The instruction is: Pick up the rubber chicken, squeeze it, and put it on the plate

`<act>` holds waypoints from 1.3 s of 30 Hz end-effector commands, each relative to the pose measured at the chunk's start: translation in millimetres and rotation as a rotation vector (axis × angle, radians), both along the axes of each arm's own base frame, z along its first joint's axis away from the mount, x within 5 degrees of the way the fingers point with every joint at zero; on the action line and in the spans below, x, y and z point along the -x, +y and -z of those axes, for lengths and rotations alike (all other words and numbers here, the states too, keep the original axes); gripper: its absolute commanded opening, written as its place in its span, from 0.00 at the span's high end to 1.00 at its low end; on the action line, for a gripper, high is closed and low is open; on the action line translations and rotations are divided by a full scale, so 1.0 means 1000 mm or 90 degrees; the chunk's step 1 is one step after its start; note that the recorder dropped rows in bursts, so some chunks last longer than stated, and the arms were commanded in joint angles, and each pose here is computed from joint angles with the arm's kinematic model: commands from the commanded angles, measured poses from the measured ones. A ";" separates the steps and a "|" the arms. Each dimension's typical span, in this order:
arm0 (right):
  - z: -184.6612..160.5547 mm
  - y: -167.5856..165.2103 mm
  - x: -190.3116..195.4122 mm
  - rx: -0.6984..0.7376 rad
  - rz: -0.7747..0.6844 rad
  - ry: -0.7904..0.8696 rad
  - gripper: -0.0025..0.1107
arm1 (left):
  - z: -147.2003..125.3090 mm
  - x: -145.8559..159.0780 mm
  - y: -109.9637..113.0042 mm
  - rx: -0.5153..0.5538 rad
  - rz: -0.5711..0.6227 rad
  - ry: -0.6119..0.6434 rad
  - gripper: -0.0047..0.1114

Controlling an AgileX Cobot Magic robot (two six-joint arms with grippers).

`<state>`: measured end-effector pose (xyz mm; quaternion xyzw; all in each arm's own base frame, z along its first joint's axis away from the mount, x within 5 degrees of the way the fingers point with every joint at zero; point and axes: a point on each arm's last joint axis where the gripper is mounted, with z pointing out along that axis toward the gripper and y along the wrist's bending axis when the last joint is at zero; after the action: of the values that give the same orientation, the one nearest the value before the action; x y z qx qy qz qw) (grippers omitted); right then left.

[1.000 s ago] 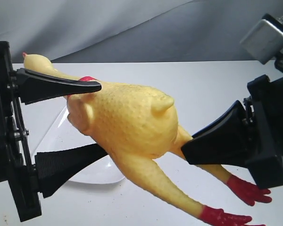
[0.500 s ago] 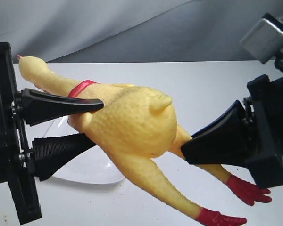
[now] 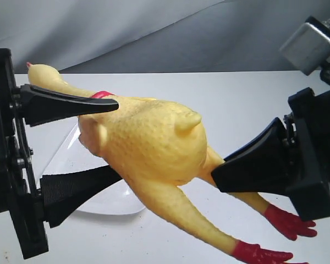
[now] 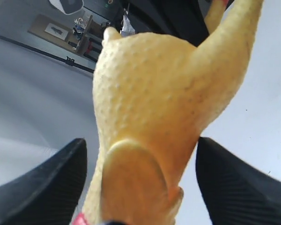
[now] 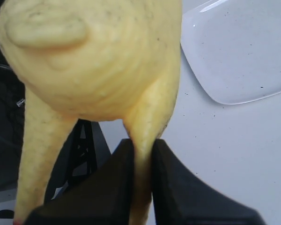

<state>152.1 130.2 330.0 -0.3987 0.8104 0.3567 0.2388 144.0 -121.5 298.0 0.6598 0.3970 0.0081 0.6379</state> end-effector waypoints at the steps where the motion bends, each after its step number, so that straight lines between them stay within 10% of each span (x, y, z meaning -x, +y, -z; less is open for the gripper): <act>1: -0.004 0.001 0.000 -0.015 0.004 -0.004 0.98 | -0.002 -0.001 -0.001 0.018 -0.006 0.008 0.40; 5: -0.004 0.001 0.000 -0.015 0.004 -0.004 0.98 | -0.002 -0.001 -0.001 0.018 -0.006 0.008 0.49; 12: -0.004 0.001 0.000 -0.015 0.004 -0.004 0.98 | -0.002 -0.001 -0.001 0.018 -0.006 0.011 0.95; 22: -0.004 0.001 0.000 -0.015 0.004 -0.004 0.98 | -0.002 -0.001 -0.001 0.024 -0.008 0.021 0.95; 26: -0.004 0.001 0.000 -0.015 0.004 -0.004 0.98 | -0.002 -0.001 -0.001 0.023 -0.010 0.020 0.88; 34: -0.004 0.001 0.000 -0.015 0.004 -0.004 0.98 | -0.004 -0.004 0.001 0.066 -0.043 0.056 0.35; 39: -0.005 0.001 -0.006 -0.018 0.031 -0.032 0.98 | -0.021 0.009 0.007 0.124 -0.044 0.036 0.37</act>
<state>153.6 130.3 330.5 -0.3946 0.8109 0.3550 0.2464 144.0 -118.3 305.7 0.6100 0.4374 -0.0155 0.6605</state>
